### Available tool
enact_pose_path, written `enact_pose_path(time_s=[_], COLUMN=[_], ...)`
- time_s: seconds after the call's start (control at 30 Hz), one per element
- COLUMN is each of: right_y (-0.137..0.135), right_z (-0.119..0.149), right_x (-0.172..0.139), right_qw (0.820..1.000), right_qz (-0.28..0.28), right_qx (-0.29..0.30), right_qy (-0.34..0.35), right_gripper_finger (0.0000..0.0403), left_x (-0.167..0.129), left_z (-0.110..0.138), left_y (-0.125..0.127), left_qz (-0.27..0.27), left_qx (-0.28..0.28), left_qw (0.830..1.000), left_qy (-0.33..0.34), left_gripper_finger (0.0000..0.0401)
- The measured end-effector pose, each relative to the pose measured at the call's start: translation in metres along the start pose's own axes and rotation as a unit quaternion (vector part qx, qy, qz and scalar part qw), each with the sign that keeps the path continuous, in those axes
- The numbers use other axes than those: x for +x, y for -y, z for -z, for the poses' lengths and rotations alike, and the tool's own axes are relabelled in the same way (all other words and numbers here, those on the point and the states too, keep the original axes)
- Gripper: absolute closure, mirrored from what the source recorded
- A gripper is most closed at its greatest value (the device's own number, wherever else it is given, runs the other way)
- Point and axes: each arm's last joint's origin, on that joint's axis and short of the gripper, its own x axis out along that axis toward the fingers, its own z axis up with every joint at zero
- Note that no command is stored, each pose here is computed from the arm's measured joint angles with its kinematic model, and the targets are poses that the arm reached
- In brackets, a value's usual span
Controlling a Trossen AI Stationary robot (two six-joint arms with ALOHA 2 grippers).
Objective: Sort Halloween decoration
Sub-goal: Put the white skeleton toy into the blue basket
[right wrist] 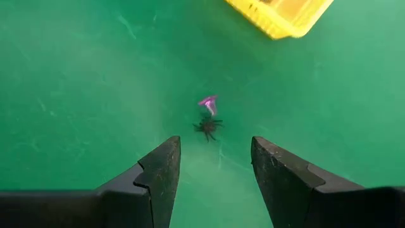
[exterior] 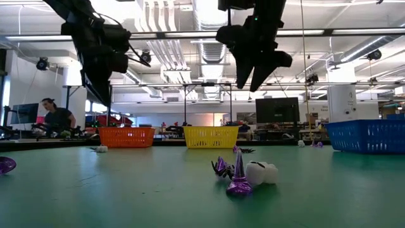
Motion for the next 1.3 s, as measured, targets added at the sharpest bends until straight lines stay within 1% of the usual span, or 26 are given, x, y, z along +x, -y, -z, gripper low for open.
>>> enact_pose_path(time_s=[0.17,0.33,0.47,0.6,0.7,0.77,0.9,0.97,1.07,1.17,1.3], right_y=[-0.004,-0.006,-0.007,-0.01,-0.012,-0.015,-0.02,-0.023,-0.025,-0.026,-0.029], right_z=[0.001,0.002,0.004,0.005,0.007,0.009,0.014,0.017,0.019,0.019,0.017], right_x=[0.016,0.029,0.03,0.027,0.026,0.025,0.025,0.024,0.023,0.023,0.023], right_qw=[1.0,0.999,0.998,0.999,0.999,0.998,0.995,0.994,0.994,0.992,0.981], right_qz=[0.004,0.016,0.015,0.011,0.008,-0.001,-0.038,-0.043,-0.047,-0.057,-0.091], right_qx=[-0.002,0.013,0.018,0.017,0.022,0.023,0.024,0.02,-0.007,-0.06,-0.148], right_qy=[-0.03,-0.044,-0.05,-0.047,-0.046,-0.056,-0.094,-0.097,-0.096,-0.091,-0.085], right_gripper_finger=[0.0218,0.0218,0.0218,0.0218,0.0218,0.0218,0.0218,0.0218,0.0218,0.0218,0.0218], left_x=[0.006,0.01,0.009,0.01,0.009,0.009,0.009,0.008,0.007,0.006,0.007], left_z=[0.006,0.008,0.008,0.008,0.008,0.009,0.01,0.011,0.012,0.014,0.015], left_y=[0.0,-0.001,0.001,0.007,0.015,0.02,0.031,0.035,0.042,0.049,0.057], left_qz=[0.002,0.003,0.009,0.041,0.051,0.056,0.063,0.066,0.071,0.071,0.037], left_qx=[-0.003,-0.003,0.002,0.019,0.035,0.041,0.053,0.053,0.04,0.032,0.014], left_qw=[1.0,1.0,1.0,0.999,0.998,0.997,0.996,0.996,0.997,0.997,0.999], left_qy=[-0.012,-0.016,-0.016,-0.015,-0.014,-0.016,-0.018,-0.018,-0.018,-0.02,-0.024], left_gripper_finger=[0.0313,0.0313,0.0313,0.0313,0.0313,0.0313,0.0313,0.0313,0.0313,0.0313,0.0313])
